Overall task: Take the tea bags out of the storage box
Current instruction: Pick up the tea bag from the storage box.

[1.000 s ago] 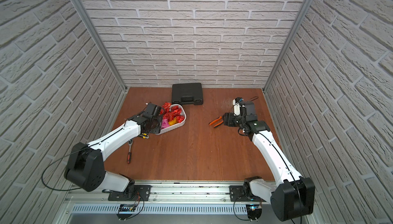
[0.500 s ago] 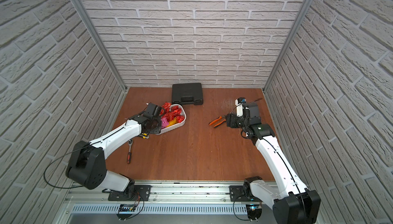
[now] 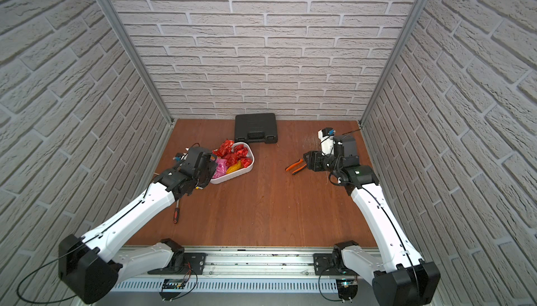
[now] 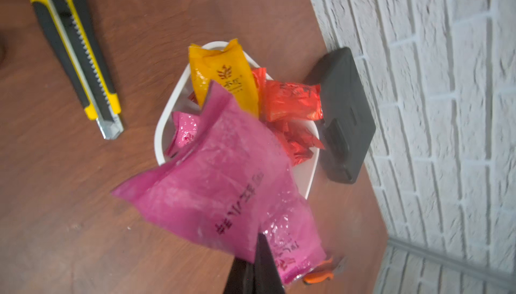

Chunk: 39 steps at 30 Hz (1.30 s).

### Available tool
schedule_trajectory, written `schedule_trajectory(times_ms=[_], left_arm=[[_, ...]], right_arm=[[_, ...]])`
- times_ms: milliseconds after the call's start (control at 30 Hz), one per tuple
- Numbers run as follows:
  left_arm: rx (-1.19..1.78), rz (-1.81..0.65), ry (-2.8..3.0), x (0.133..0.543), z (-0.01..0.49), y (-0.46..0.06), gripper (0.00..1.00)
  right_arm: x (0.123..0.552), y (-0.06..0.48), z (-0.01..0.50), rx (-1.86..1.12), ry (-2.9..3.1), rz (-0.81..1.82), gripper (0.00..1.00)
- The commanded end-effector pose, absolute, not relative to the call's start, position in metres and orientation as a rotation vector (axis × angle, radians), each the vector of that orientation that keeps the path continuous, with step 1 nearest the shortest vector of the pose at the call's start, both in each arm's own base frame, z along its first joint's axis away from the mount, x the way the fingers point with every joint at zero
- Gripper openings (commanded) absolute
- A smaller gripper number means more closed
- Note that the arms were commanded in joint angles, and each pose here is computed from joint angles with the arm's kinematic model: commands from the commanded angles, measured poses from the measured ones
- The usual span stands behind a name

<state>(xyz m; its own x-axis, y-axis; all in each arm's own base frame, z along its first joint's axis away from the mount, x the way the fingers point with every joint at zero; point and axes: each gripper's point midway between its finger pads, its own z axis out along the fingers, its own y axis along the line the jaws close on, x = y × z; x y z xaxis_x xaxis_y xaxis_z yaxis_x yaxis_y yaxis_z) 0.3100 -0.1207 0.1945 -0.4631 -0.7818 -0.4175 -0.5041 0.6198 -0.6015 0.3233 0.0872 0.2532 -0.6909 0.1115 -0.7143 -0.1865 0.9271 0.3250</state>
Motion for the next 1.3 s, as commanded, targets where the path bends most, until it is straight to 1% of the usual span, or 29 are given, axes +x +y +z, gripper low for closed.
schedule_trajectory(times_ms=[0,133,267,433,533,633,733,900,1033,1100,1133,1167,1200,1233,1267], left_arm=[[-0.368,-0.495,2.195,0.32,0.218,-0.158,0.0],[0.138,-0.61,2.275,0.304,0.21,-0.213,0.0],[0.424,-0.682,2.297,0.278,0.198,-0.252,0.0],[0.543,-0.8,2.274,0.262,0.193,-0.285,0.0],[0.573,-0.82,2.276,0.258,0.187,-0.294,0.0],[0.593,-0.845,2.268,0.256,0.185,-0.3,0.0],[0.605,-0.856,2.279,0.254,0.183,-0.302,0.0],[0.628,-0.893,2.275,0.25,0.183,-0.309,0.0],[0.641,-0.909,2.271,0.248,0.183,-0.312,0.0],[0.646,-0.913,2.265,0.247,0.185,-0.314,0.0],[0.644,-0.912,2.265,0.247,0.185,-0.314,0.0],[0.644,-0.907,2.268,0.247,0.184,-0.314,0.0],[0.637,-0.897,2.274,0.247,0.183,-0.312,0.0],[0.624,-0.876,2.286,0.249,0.181,-0.309,0.0],[0.611,-0.855,2.296,0.25,0.179,-0.307,0.0]], right_arm=[[0.314,0.117,0.253,-0.089,2.34,0.664,0.67],[0.306,0.145,0.241,-0.144,2.394,0.738,0.66],[0.295,0.18,0.228,-0.185,2.408,0.847,0.64],[0.287,0.222,0.215,-0.221,2.391,0.952,0.65],[0.283,0.242,0.206,-0.263,2.399,0.981,0.68],[0.283,0.251,0.197,-0.287,2.425,0.987,0.68],[0.286,0.256,0.195,-0.297,2.411,0.995,0.67],[0.293,0.256,0.192,-0.287,2.388,0.97,0.6],[0.298,0.26,0.189,-0.28,2.383,0.984,0.52],[0.3,0.265,0.187,-0.283,2.385,1.002,0.45],[0.301,0.266,0.186,-0.284,2.387,1.009,0.38],[0.301,0.268,0.185,-0.29,2.393,1.016,0.28],[0.301,0.27,0.185,-0.292,2.396,1.024,0.21],[0.3,0.271,0.184,-0.295,2.404,1.033,0.14],[0.299,0.272,0.182,-0.295,2.411,1.041,0.1]])
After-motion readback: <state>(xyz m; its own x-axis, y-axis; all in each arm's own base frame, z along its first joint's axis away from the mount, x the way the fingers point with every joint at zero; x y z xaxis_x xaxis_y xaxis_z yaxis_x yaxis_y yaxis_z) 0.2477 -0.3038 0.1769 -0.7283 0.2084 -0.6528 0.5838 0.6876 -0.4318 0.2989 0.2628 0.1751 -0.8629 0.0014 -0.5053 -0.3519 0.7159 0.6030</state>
